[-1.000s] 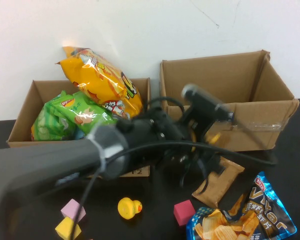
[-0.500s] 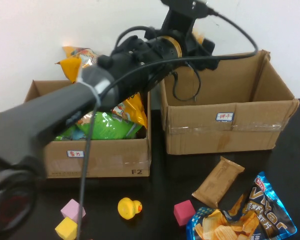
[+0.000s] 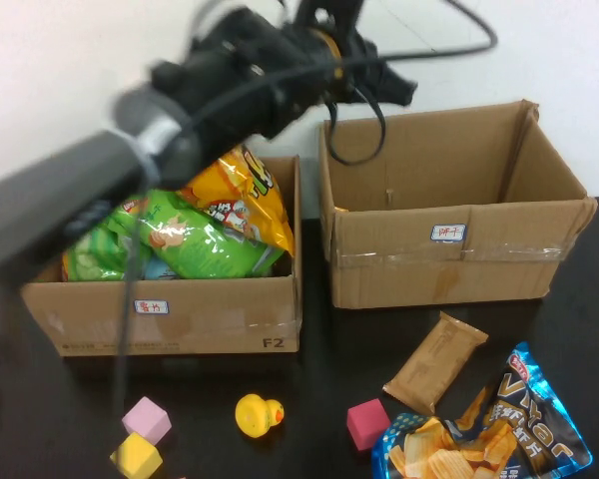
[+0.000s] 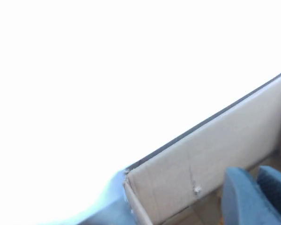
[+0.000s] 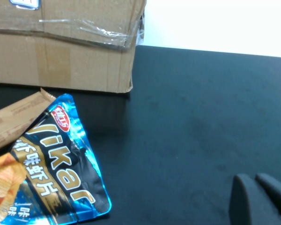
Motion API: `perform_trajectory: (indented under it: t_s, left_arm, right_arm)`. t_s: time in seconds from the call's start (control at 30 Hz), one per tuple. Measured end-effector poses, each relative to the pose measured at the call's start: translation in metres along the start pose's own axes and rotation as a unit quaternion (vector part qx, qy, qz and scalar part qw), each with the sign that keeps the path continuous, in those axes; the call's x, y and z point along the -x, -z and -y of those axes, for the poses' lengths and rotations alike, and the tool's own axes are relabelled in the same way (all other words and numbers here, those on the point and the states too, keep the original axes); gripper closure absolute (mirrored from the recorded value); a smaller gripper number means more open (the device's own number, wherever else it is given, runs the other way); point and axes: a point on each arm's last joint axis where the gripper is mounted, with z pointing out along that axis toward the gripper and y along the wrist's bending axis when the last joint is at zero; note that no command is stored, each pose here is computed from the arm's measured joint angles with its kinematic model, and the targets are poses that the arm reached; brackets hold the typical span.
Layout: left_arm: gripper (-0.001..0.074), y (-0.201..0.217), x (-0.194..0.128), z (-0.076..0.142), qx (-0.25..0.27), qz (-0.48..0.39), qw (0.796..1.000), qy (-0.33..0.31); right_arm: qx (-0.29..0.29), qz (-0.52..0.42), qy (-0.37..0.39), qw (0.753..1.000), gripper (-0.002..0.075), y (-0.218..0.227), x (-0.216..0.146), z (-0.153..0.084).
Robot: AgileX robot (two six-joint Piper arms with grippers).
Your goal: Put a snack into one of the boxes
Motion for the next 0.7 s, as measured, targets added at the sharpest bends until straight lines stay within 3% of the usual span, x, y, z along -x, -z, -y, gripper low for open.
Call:
perform_trajectory:
  t_s: [0.1, 0.27, 0.5, 0.7]
  left_arm:
    - [0.0727, 0.052, 0.005, 0.007, -0.020, 0.005, 0.999, -0.033]
    - [0.0734, 0.103, -0.032, 0.024, -0.067, -0.007, 0.997, -0.045]
    - [0.0735, 0.180, -0.059, 0.000, -0.050, -0.026, 0.998, -0.021]
    - [0.0735, 0.210, -0.097, -0.012, -0.030, -0.061, 0.997, -0.024]
  right_arm:
    - [0.000, 0.000, 0.000, 1.000, 0.0727, 0.000, 0.000, 0.000]
    - [0.000, 0.000, 0.000, 1.000, 0.0727, 0.000, 0.000, 0.000]
    - [0.000, 0.000, 0.000, 1.000, 0.0727, 0.000, 0.000, 0.000]
    - [0.000, 0.000, 0.000, 1.000, 0.0727, 0.000, 0.000, 0.000]
